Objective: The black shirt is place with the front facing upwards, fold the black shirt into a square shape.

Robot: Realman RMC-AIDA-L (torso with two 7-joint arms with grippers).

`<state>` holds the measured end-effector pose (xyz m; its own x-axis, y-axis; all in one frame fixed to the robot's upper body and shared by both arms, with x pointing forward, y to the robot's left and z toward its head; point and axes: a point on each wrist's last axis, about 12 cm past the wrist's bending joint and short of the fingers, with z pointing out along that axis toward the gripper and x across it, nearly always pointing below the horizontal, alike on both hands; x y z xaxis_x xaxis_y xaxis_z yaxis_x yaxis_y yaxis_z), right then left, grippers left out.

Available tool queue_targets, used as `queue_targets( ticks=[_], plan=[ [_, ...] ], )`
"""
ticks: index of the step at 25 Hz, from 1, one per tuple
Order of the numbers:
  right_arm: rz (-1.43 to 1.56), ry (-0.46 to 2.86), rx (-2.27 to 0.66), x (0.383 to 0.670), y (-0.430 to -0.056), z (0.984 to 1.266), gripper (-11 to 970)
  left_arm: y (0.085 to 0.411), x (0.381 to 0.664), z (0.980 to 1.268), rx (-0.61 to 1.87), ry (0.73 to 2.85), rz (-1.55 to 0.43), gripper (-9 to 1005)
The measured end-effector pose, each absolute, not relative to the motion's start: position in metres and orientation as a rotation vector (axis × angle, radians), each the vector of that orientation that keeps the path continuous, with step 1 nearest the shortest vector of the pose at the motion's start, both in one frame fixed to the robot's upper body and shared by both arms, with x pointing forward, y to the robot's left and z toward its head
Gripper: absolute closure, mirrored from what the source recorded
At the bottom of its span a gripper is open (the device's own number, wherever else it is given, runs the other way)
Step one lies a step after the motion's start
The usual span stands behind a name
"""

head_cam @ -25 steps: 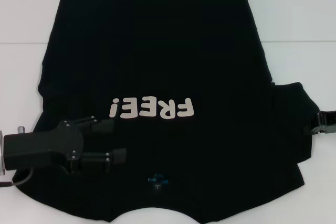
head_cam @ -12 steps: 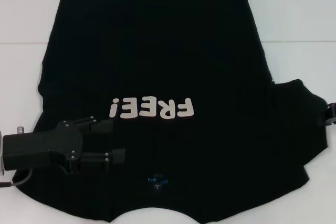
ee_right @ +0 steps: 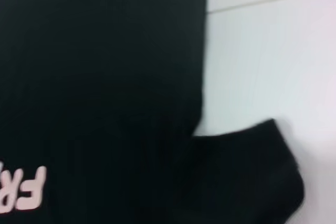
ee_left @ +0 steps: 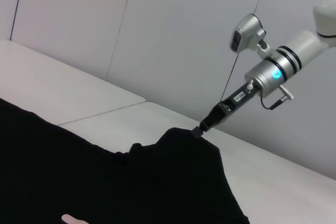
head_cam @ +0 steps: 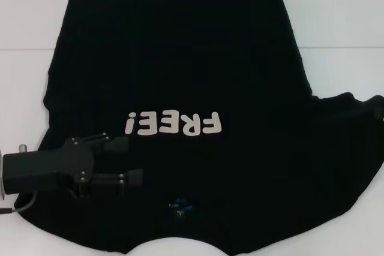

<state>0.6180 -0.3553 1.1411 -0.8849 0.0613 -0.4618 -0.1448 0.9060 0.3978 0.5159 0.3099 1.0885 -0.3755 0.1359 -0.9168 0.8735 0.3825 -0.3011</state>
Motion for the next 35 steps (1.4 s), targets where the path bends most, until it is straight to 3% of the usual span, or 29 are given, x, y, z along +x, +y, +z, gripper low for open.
queue_targets(
  ticks=[11,25,30,35],
  plan=[
    [0.646,2.573,-0.364,0.639,-0.281,1.150,924,0.310,0.516,1.088,0.884,1.773,-1.067,127],
    [0.833,2.456,-0.428,0.638,-0.254,1.149,919,0.309,0.516,1.089,0.885,1.772,-1.067,134],
    [1.101,2.222,-0.437,0.625,-0.255,1.153,745,0.309,0.516,1.088,0.856,1.776,-1.084,137],
    [1.247,1.893,-0.412,0.605,-0.269,1.147,632,0.310,0.518,1.089,0.803,1.798,-1.104,140]
  ],
)
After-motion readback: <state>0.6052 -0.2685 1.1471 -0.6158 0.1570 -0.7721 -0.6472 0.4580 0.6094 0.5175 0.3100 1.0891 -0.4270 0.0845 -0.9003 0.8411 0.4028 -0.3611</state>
